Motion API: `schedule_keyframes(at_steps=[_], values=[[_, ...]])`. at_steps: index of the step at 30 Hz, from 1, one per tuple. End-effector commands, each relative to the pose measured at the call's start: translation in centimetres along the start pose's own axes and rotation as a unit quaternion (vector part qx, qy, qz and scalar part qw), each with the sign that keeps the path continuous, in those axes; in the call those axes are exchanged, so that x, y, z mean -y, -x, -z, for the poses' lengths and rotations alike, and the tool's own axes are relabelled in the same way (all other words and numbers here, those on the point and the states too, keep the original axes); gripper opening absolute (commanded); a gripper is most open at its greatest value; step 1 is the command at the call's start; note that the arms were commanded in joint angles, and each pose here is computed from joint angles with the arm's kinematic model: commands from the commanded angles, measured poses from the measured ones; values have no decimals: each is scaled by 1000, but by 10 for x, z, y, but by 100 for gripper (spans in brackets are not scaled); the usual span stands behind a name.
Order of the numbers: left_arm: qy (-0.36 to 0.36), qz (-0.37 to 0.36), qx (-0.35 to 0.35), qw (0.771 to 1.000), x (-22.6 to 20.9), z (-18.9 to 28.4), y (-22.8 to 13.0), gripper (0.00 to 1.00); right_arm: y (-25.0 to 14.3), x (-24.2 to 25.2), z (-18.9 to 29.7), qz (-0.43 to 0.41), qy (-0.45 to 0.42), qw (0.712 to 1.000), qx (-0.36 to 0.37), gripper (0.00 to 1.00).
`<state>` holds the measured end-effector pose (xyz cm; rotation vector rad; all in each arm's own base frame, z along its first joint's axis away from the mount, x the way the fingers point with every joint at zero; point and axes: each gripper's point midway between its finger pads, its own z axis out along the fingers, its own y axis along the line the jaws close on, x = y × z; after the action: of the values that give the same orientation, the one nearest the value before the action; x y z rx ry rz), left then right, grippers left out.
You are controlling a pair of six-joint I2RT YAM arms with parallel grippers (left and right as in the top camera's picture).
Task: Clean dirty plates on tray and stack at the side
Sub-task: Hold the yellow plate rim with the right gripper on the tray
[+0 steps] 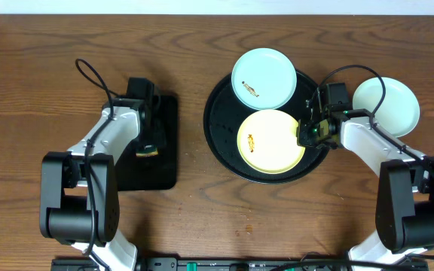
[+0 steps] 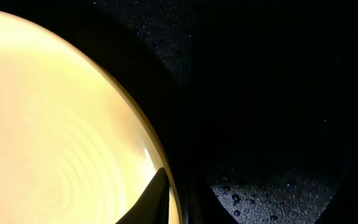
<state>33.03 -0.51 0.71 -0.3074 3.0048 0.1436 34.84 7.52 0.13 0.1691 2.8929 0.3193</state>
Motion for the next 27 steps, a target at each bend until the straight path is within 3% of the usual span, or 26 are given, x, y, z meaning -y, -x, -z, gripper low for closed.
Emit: schedule_keyframes(at_steps=[1, 3, 4, 6, 7, 8, 9, 10, 11, 19, 26, 27], values=[[10, -4, -31, 999, -6, -3, -16, 67, -8, 30, -8, -19, -50, 999, -11, 10], [11, -5, -37, 999, -6, -4, -20, 62, -8, 30, -8, -19, -50, 998, -11, 11], [11, -5, -36, 999, -7, -6, -21, 53, -8, 30, -8, -19, -50, 999, -11, 11], [10, -5, -32, 999, -6, -10, -21, 24, -8, 30, -8, -19, -50, 999, -11, 11], [9, -5, -29, 1000, -6, -11, -21, 22, -8, 30, -8, -19, -50, 998, -12, 11], [9, -4, -28, 1000, -6, -12, -21, 23, -8, 30, -8, -19, -50, 998, -12, 11], [8, -4, -26, 1000, -6, -12, -20, 36, -8, 30, -8, -19, -50, 998, -12, 12], [8, -4, -24, 1000, -5, -12, -18, 61, -8, 30, -8, -19, -50, 998, -12, 12], [8, -3, -18, 1000, -5, -11, -15, 75, -8, 30, -8, -19, -50, 998, -12, 12], [-12, 6, 55, 998, 5, -2, 27, 77, -8, 30, -8, -19, -50, 998, -12, 13], [-17, 8, 73, 997, 7, -9, 29, 78, -8, 29, -8, -19, -49, 999, -11, 14], [-17, 8, 73, 997, 7, -10, 29, 71, -8, 29, -8, -19, -47, 999, -11, 14]])
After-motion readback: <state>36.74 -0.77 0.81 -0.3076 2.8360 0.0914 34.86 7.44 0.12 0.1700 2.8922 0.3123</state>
